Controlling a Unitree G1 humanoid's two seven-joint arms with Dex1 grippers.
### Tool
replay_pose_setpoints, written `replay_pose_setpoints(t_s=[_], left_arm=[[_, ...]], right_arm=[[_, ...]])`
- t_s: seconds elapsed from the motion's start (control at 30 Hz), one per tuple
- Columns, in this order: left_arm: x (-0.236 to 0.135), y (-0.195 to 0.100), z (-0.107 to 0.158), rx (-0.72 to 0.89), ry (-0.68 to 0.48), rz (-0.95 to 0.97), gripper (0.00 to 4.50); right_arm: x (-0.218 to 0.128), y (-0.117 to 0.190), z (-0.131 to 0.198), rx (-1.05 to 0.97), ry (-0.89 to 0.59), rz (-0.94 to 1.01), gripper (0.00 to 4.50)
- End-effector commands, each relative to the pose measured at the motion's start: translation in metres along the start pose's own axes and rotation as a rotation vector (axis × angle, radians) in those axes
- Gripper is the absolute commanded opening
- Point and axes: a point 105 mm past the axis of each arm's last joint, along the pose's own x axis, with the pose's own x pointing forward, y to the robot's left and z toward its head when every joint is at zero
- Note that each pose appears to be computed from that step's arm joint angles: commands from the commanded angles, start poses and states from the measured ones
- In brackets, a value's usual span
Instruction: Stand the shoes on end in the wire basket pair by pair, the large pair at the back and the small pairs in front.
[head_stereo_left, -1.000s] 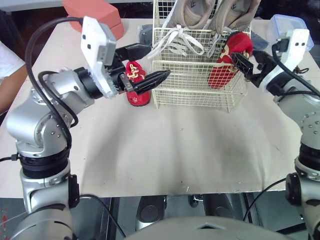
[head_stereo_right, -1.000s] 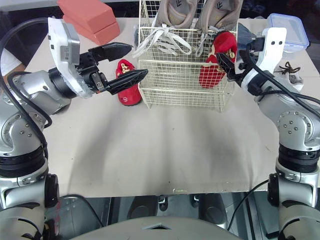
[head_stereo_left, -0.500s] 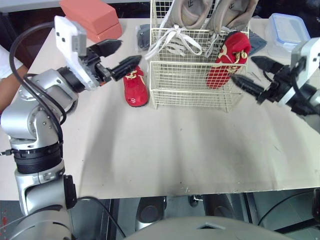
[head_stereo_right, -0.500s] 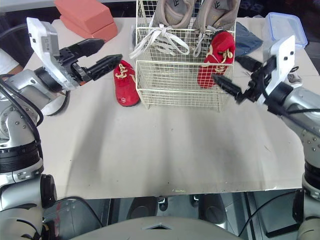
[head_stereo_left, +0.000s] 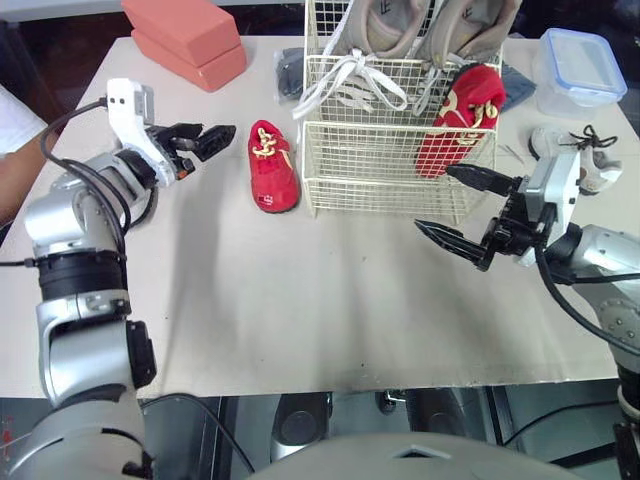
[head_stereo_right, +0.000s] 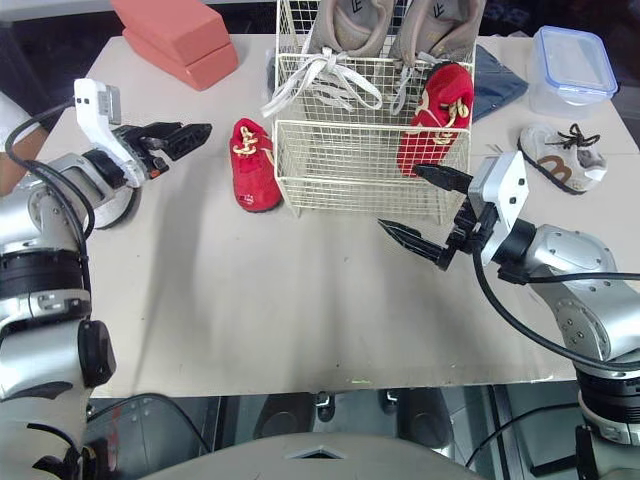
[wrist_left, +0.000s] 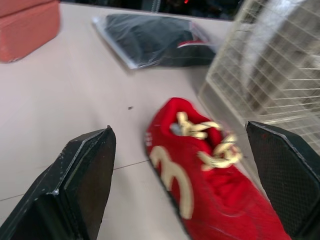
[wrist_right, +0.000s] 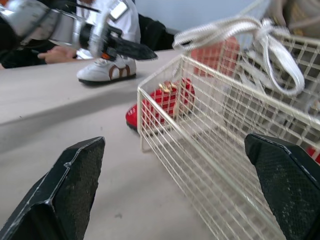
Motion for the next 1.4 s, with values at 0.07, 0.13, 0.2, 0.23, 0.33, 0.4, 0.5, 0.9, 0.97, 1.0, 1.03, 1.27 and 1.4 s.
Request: replay_pose_setpoints(t_s=[0.07,0.13,0.2,0.23,0.33,0.4,0.5,0.9,0.97,1.0,1.03,1.27,1.4], left_arm=[[0.014,0.006,0.005,0.038,0.057,0.026,4.50],[0.018,0.006,0.002,0.043,0.079,0.023,4.50],[0.025,0.002,-0.004,0.027,0.114,0.011,4.50],[0.028,0.001,-0.006,0.024,0.127,0.008,4.50],[0.036,-0.006,-0.008,-0.002,0.139,-0.015,4.50],[0.041,-0.009,-0.009,-0.021,0.143,-0.020,4.50],[0.046,-0.012,-0.011,-0.016,0.162,-0.025,4.50],[0.049,0.001,-0.029,-0.034,0.296,0.081,2.70],[0.047,0.003,-0.029,-0.042,0.302,0.087,1.82],[0.047,0.004,-0.028,-0.049,0.303,0.086,1.26],[0.046,0.004,-0.028,-0.051,0.304,0.085,0.85],[0.040,0.007,-0.018,-0.085,0.268,0.069,0.11],[0.039,0.006,0.011,-0.081,0.128,0.057,0.10]], right_arm=[[0.001,0.003,0.009,-0.057,-0.041,0.008,4.43],[0.001,0.003,0.009,-0.059,-0.044,0.003,4.43],[0.001,0.004,0.008,-0.064,-0.042,-0.004,4.43],[0.001,0.004,0.008,-0.066,-0.041,-0.007,4.43],[-0.001,0.005,0.006,-0.069,-0.038,-0.023,4.43],[-0.002,0.006,0.005,-0.070,-0.037,-0.031,4.43],[-0.002,0.007,0.004,-0.070,-0.039,-0.037,4.43],[-0.001,0.005,0.001,-0.080,-0.041,-0.045,4.50],[0.000,0.005,0.001,-0.081,-0.042,-0.045,4.50],[0.000,0.006,0.001,-0.081,-0.043,-0.045,4.50],[0.000,0.006,0.001,-0.081,-0.043,-0.045,4.50],[0.003,0.008,0.002,-0.082,-0.047,-0.050,4.50],[0.003,0.008,0.005,-0.080,-0.056,-0.055,4.50]])
